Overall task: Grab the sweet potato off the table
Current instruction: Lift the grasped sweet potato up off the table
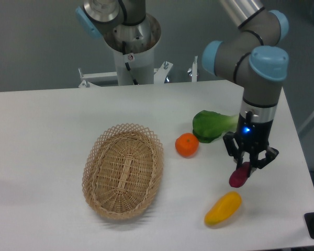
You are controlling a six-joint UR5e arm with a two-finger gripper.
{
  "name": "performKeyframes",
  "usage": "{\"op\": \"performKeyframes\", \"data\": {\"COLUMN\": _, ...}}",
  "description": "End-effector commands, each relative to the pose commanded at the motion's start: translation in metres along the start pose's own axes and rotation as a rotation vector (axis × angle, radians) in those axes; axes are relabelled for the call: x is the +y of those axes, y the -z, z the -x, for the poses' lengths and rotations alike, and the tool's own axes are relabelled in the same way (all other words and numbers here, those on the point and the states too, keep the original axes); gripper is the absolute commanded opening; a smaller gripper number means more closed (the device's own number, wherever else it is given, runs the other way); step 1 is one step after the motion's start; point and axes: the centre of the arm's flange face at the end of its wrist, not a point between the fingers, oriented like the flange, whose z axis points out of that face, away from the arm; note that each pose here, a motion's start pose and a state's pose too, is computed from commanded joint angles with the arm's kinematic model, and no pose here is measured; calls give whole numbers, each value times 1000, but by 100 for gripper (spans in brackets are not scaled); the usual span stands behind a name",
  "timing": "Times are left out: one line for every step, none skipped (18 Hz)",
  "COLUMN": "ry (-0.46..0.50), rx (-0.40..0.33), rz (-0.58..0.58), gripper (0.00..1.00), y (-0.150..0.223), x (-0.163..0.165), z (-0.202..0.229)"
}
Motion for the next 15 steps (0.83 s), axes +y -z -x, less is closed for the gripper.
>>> {"op": "performKeyframes", "data": {"ry": 6, "rx": -3, "rz": -3, "gripper": 12, "y": 4, "x": -4, "z": -2}}
{"op": "performKeyframes", "data": {"ry": 13, "rx": -9, "rz": -7, "gripper": 12, "y": 8, "x": -7, "z": -3}}
{"op": "performKeyframes", "data": {"ry": 18, "rx": -14, "rz": -11, "gripper": 12, "y": 13, "x": -10, "z": -5}}
{"op": "performKeyframes", "data": {"ry": 30, "rx": -17, "rz": -13, "gripper": 12, "y": 14, "x": -13, "z": -5}}
{"op": "performKeyframes", "data": {"ry": 38, "rx": -18, "rz": -16, "gripper": 12, "y": 15, "x": -14, "z": -5}}
{"op": "performKeyframes", "data": {"ry": 41, "rx": -18, "rz": -17, "gripper": 12, "y": 15, "x": -16, "z": -5}}
{"op": "performKeyframes", "data": {"ry": 39, "rx": -23, "rz": -20, "gripper": 13, "y": 19, "x": -17, "z": -6}}
{"op": "performKeyframes", "data": {"ry": 37, "rx": -27, "rz": -22, "gripper": 14, "y": 22, "x": -18, "z": -6}}
{"op": "performKeyframes", "data": {"ry": 36, "rx": -27, "rz": -25, "gripper": 14, "y": 23, "x": -19, "z": -6}}
{"op": "performKeyframes", "data": {"ry": 36, "rx": -25, "rz": -31, "gripper": 14, "y": 23, "x": -19, "z": -6}}
{"op": "performKeyframes", "data": {"ry": 37, "rx": -21, "rz": -41, "gripper": 14, "y": 24, "x": -21, "z": -6}}
{"op": "performKeyframes", "data": {"ry": 48, "rx": -16, "rz": -49, "gripper": 14, "y": 23, "x": -21, "z": -7}}
{"op": "performKeyframes", "data": {"ry": 51, "rx": -16, "rz": -51, "gripper": 14, "y": 24, "x": -22, "z": -7}}
{"op": "performKeyframes", "data": {"ry": 51, "rx": -16, "rz": -51, "gripper": 14, "y": 24, "x": -22, "z": -7}}
{"op": "performKeyframes", "data": {"ry": 51, "rx": -16, "rz": -51, "gripper": 14, "y": 25, "x": -22, "z": -8}}
